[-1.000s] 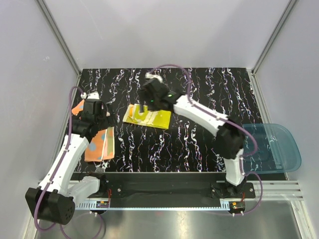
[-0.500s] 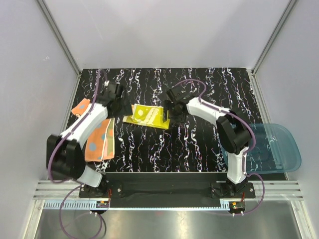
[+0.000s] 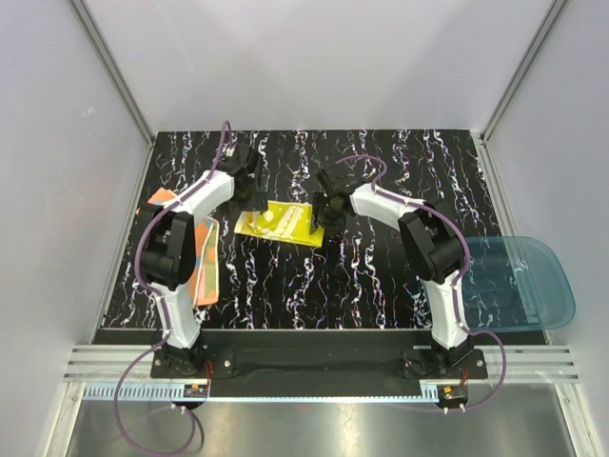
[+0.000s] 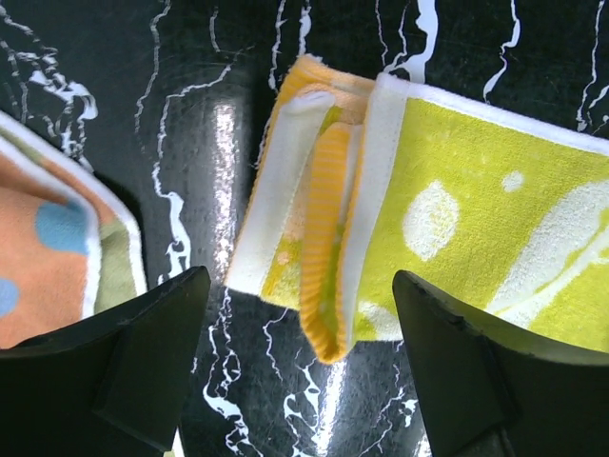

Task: Roll the towels
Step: Fold the towel

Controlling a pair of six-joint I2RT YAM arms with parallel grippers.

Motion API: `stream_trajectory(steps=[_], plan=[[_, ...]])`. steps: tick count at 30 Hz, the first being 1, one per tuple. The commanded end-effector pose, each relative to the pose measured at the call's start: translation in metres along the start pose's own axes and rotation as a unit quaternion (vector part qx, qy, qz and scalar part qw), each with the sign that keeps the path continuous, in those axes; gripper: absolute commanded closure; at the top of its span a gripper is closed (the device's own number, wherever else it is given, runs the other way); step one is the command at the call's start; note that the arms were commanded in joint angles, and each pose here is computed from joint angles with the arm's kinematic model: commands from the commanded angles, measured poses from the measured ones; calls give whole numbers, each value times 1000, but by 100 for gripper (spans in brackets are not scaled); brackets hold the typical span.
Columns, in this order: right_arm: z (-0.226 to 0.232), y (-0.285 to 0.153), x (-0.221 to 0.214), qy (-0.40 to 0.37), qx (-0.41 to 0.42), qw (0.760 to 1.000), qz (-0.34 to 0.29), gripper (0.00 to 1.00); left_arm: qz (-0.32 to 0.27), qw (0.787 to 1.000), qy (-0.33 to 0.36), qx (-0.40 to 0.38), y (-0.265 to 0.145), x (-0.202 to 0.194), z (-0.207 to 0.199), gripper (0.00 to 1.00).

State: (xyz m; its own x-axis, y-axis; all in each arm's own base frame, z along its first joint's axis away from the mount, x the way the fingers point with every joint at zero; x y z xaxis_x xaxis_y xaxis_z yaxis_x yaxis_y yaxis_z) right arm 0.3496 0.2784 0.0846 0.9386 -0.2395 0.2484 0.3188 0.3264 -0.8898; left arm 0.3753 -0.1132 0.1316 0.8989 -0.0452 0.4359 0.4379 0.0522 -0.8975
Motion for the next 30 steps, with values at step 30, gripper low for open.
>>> stream_trajectory(steps=[30], plan=[[-48, 30, -26, -20, -99, 995, 28, 47, -44, 991, 121, 41, 10, 25, -41, 38]])
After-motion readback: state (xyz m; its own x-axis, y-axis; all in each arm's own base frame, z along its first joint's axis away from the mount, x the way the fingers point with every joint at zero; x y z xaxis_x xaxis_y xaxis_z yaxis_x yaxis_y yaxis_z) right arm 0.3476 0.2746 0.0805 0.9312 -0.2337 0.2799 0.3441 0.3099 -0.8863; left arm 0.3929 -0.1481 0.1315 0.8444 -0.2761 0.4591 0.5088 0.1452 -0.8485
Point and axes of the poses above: each gripper's point midway between its finger pads, its own y axis out along the fingers, its own z axis along the line the jaws close on, x = y × z, the point moved 7 cm from there along -y, back along the fingers, and after that the axes turned 9 degrees about y, right-handed, at the moved point
